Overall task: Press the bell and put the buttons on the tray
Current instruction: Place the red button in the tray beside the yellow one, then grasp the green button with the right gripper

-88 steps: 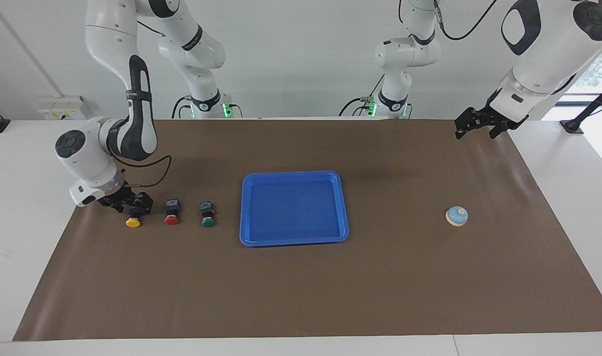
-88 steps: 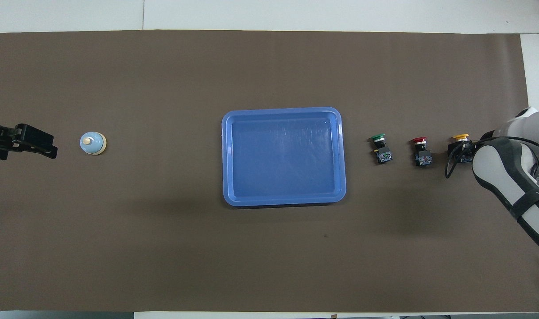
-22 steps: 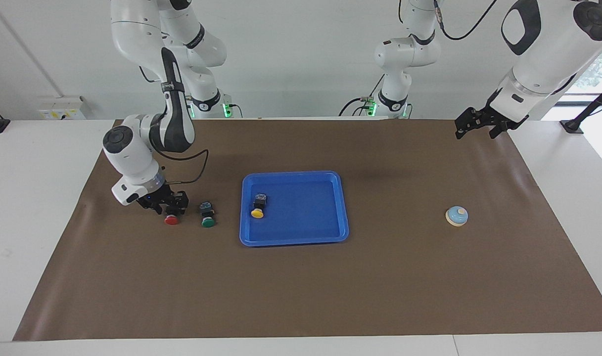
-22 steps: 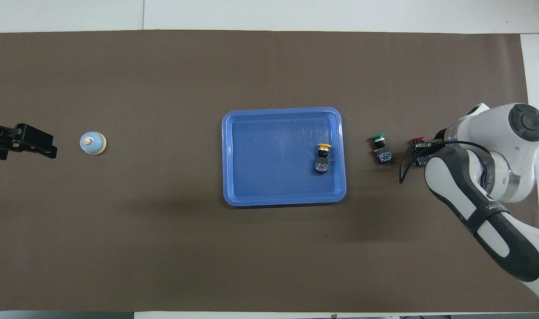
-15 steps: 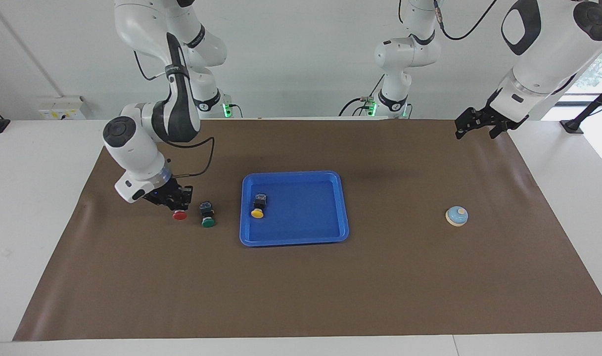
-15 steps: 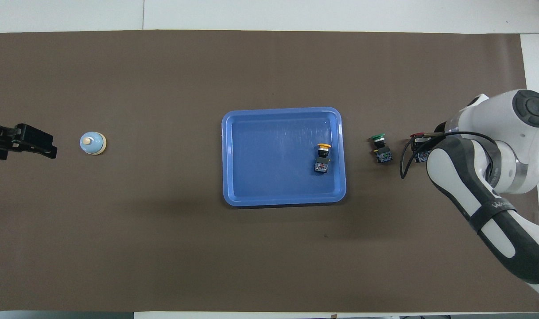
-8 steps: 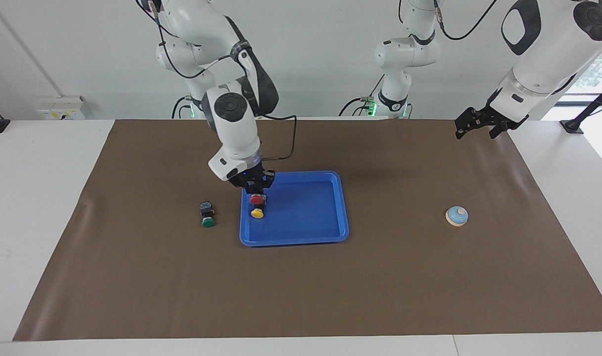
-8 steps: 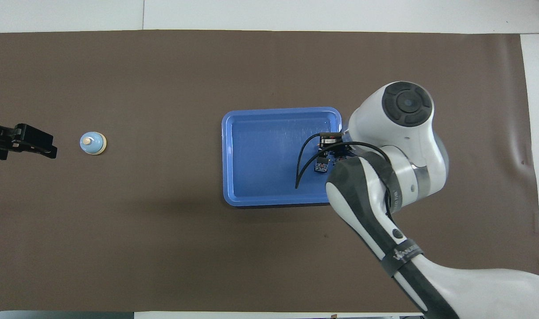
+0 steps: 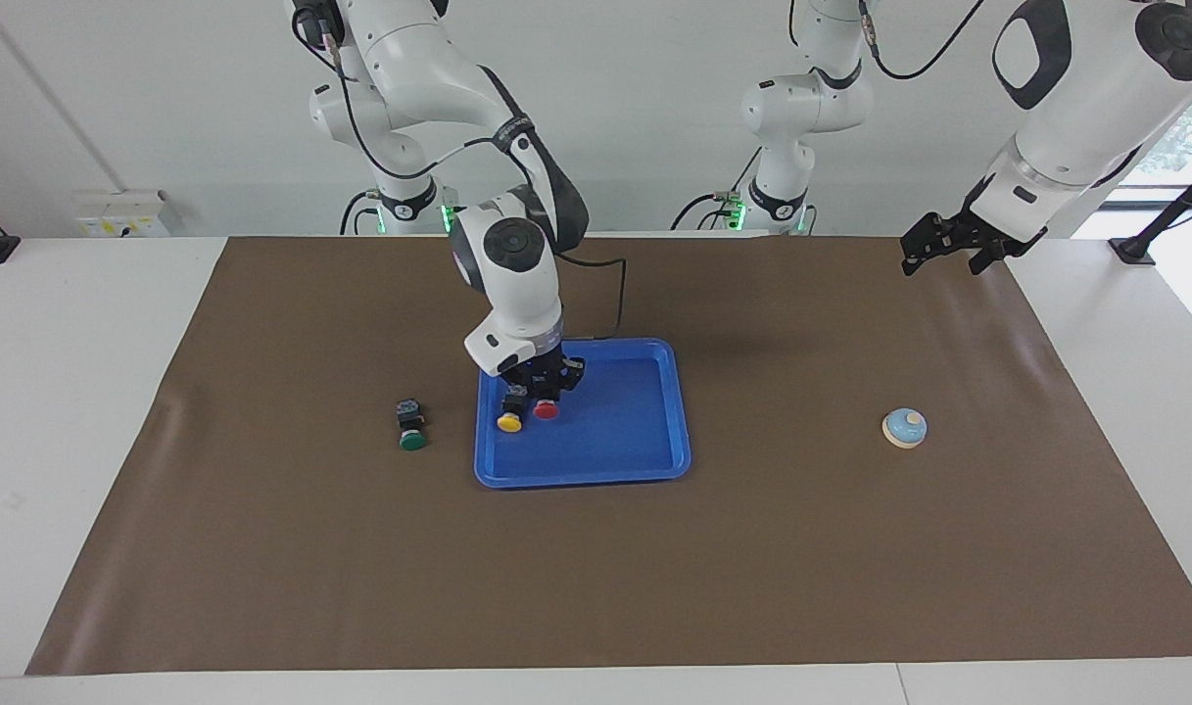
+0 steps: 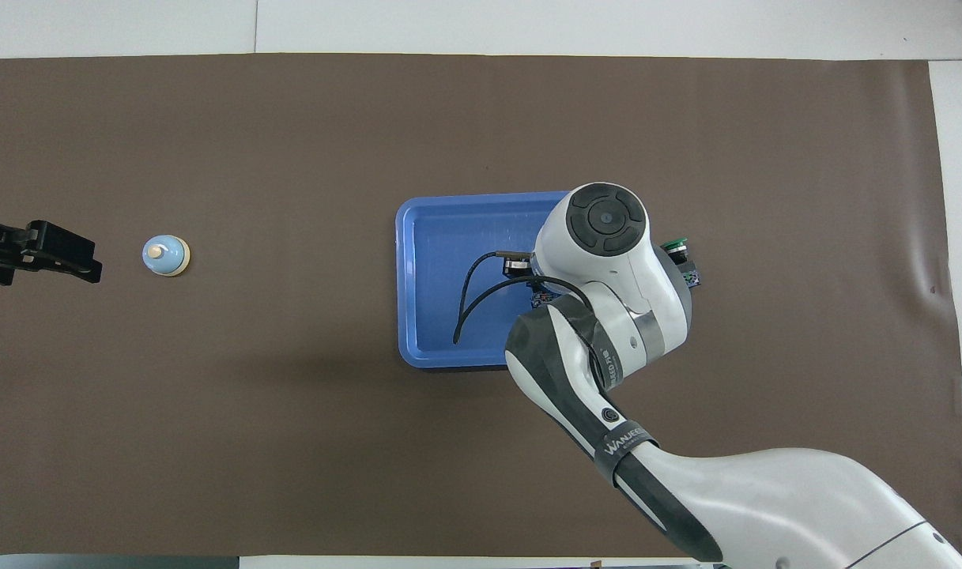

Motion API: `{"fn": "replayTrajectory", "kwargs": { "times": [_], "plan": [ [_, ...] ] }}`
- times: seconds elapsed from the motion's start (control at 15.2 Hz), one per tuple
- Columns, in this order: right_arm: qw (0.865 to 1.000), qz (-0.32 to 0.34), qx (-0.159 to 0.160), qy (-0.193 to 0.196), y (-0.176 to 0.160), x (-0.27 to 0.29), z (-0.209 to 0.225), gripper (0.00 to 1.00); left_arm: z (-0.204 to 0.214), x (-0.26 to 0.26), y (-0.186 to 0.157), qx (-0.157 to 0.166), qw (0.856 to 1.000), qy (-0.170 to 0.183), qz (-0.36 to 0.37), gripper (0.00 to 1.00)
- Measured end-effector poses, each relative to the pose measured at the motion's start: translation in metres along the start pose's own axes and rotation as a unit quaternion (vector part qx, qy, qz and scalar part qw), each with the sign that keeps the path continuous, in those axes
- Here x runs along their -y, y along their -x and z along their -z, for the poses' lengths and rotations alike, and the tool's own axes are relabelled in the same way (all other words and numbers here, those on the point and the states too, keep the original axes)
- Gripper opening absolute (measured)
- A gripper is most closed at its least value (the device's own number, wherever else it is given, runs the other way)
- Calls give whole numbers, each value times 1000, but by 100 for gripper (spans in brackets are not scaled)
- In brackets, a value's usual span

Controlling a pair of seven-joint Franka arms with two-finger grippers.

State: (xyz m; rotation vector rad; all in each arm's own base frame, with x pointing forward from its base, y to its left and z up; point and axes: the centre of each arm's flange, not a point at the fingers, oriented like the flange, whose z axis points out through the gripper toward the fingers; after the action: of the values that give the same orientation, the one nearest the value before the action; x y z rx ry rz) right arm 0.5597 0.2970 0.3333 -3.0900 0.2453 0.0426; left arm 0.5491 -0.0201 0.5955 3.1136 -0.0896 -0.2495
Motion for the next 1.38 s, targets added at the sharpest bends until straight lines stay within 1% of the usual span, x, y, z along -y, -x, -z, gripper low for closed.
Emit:
{"fn": "replayTrajectory", "kwargs": {
  "times": [0.07, 0.26, 0.39, 0.46, 0.66, 0.79, 0.85, 1.05, 1.18, 1.38],
  "plan": [
    [1000, 0, 0, 0, 1, 1, 0, 45, 0, 0, 0, 0, 1000, 0, 0, 100],
    [1000, -2, 2, 1, 0, 0, 2, 74, 0, 0, 0, 0, 1000, 0, 0, 100],
    [1000, -11, 8, 8, -7, -11, 11, 94, 0, 0, 0, 0, 1000, 0, 0, 100],
    [1000, -16, 10, 10, -15, -22, 19, 100, 0, 0, 0, 0, 1000, 0, 0, 100],
    [1000, -8, 18, 14, -44, -86, 49, 100, 0, 0, 0, 0, 1000, 0, 0, 100],
    [1000, 7, 25, 14, -60, -137, 55, 100, 0, 0, 0, 0, 1000, 0, 0, 100],
    [999, 21, 29, 14, -63, -159, 50, 100, 0, 0, 0, 0, 1000, 0, 0, 100],
    [999, 50, 17, 9, -63, -203, 17, 100, 0, 0, 0, 0, 1000, 0, 0, 100],
    [998, 59, 13, 9, -56, -213, -3, 100, 0, 0, 0, 0, 1000, 0, 0, 100],
    [998, 70, 4, 7, -45, -214, -19, 100, 0, 0, 0, 0, 1000, 0, 0, 100]
  ]
}}
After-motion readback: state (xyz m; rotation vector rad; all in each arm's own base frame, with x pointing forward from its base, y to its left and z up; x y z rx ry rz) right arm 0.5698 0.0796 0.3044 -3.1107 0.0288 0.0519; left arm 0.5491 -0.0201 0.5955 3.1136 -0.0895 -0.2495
